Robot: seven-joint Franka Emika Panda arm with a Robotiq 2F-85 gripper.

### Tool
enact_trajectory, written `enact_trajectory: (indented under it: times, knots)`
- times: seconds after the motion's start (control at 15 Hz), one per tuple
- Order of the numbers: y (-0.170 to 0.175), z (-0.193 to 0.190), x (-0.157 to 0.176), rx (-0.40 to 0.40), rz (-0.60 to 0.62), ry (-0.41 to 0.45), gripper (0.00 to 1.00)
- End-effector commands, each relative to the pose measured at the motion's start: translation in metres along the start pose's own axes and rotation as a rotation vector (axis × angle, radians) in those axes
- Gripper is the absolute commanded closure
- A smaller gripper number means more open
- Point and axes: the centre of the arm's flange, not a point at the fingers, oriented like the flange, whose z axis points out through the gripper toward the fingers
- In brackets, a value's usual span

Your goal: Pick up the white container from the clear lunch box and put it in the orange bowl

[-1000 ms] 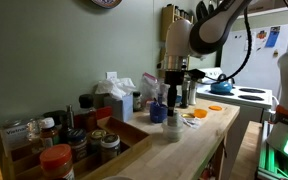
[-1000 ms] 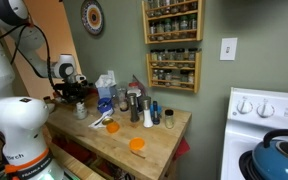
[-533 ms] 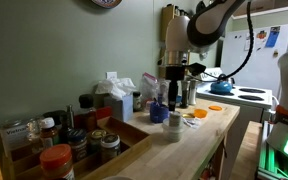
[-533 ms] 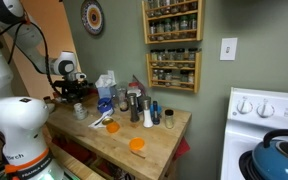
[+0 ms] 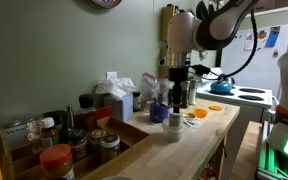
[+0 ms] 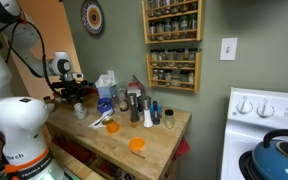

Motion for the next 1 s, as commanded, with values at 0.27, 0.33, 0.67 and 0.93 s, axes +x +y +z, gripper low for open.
enact_trajectory:
  times: [0.27,0.33,0.67,0.93]
  knots:
    - [-0.004,0.018,0.0,-0.001,0.02,-0.015,0.0]
    - [-0.003,0.023,0.001,0.004,0.025,-0.019,0.0]
    - [0.001,0.039,0.004,0.018,0.048,-0.026,0.0]
    - [0.005,0.046,0.002,0.015,0.057,-0.04,0.32]
